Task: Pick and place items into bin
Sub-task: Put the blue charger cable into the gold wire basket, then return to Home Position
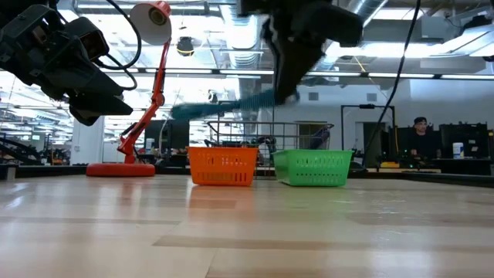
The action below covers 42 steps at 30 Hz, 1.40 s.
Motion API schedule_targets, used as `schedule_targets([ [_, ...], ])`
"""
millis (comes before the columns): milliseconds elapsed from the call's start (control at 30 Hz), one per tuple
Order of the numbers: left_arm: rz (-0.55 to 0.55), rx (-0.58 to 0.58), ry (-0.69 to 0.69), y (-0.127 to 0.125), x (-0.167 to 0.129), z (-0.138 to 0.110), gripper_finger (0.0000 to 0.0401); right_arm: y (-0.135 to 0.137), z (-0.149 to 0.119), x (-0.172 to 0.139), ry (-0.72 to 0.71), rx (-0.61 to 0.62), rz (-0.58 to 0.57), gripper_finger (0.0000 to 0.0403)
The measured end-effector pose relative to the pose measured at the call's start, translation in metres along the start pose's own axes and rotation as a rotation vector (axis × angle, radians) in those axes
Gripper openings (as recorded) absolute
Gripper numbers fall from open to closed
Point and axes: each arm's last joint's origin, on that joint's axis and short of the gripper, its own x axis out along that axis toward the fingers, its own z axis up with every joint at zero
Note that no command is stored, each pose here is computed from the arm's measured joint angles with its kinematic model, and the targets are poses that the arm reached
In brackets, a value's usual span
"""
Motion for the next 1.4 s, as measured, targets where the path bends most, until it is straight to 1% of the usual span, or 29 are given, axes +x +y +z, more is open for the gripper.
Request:
schedule_targets([
  [100, 0.000, 0.000, 0.000, 0.000, 0.000, 0.000, 0.0217, -0.026, 0.000, -0.019, 0.054, -0.008, -0.147, 0.0011],
  [200, 0.000, 0.000, 0.000, 0.000, 0.000, 0.000, 0.0217, -0.056, -0.003, -0.031, 0.106, -0.005, -0.288, 0.0018],
  [300, 0.000, 0.005, 0.000, 0.000, 0.000, 0.000, 0.0217, -0.090, -0.008, -0.035, 0.141, 0.024, -0.383, 0.0014],
  [467, 0.000, 0.006, 0.000, 0.000, 0.000, 0.000, 0.0217, -0.149, -0.023, -0.026, 0.190, 0.078, -0.419, 0.0009],
  [633, 0.000, 0.014, 0.000, 0.000, 0.000, 0.000, 0.0217, -0.207, -0.047, -0.009, 0.212, 0.179, -0.427, 0.0036],
  [767, 0.000, 0.016, 0.000, 0.000, 0.000, 0.000, 0.0217, -0.239, -0.066, 0.000, 0.188, 0.266, -0.380, 0.0056],
  [933, 0.000, 0.016, 0.000, 0.000, 0.000, 0.000, 0.0217, -0.260, -0.081, 0.006, 0.161, 0.365, -0.335, 0.0067],
  [1100, 0.000, 0.016, 0.000, 0.000, 0.000, 0.000, 0.0217, -0.263, -0.081, 0.007, 0.117, 0.416, -0.311, 0.0071],
  [1200, 0.000, 0.016, 0.000, 0.000, 0.000, 0.000, 0.0217, -0.261, -0.078, 0.007, 0.105, 0.417, -0.303, 0.0071],
  [1400, 0.000, 0.006, 0.000, 0.000, 0.000, 0.000, 0.0217, -0.252, -0.071, 0.005, 0.099, 0.366, -0.301, 0.0071],
])
